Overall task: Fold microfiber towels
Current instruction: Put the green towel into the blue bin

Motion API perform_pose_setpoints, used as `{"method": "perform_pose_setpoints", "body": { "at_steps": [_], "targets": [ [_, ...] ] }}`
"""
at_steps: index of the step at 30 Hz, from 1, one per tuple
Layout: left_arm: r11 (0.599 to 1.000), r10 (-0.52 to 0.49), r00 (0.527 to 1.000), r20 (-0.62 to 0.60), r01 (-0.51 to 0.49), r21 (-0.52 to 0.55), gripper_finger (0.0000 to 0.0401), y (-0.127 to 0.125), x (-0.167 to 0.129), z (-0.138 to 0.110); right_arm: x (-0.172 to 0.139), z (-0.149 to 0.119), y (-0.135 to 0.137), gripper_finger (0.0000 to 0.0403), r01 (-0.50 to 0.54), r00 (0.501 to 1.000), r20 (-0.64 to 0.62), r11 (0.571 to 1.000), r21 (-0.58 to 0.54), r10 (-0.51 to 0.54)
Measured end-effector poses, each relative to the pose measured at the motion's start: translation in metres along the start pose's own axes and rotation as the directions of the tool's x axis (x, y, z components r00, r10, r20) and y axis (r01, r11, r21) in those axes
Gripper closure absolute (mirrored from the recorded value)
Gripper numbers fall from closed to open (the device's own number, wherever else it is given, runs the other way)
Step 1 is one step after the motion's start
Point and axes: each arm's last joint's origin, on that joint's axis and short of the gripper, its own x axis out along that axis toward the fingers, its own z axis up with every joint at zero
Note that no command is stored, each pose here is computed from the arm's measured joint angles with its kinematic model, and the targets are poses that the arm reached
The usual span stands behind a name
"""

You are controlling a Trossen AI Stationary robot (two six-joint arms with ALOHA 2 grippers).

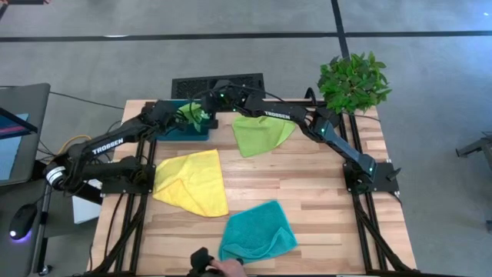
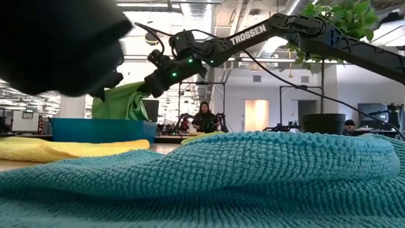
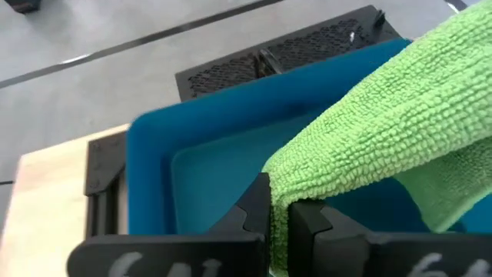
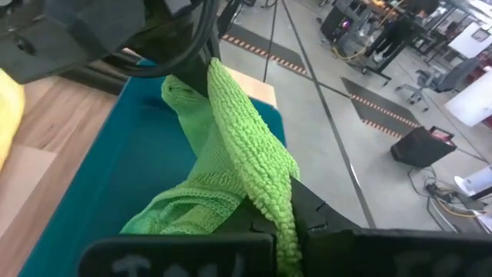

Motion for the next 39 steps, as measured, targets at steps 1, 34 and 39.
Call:
{"method": "perform_pose_setpoints", "body": {
  "at_steps": [1, 34, 39],
  "targets": [
    [1.0, -0.007, 1.0, -0.001, 0.007, -0.001, 0.0401, 0.0, 0.001, -0.002, 0.0, -0.001, 0.0, 0.0386, -0.005, 1.0, -0.005, 1.0, -0.004, 0.005],
    [0.987, 0.116, 0.978, -0.172, -0.095, 0.128, 0.0401, 0.009, 0.009, -0.035, -0.001, 0.008, 0.009, 0.0269, -0.042, 0.999, 0.004, 0.999, -0.01, 0.042],
    [0.987, 0.072, 0.986, -0.151, -0.049, 0.155, 0.0401, 0.007, 0.009, -0.031, -0.001, 0.012, 0.013, 0.022, 0.045, 0.997, -0.064, 0.999, -0.018, -0.046]
  ]
}}
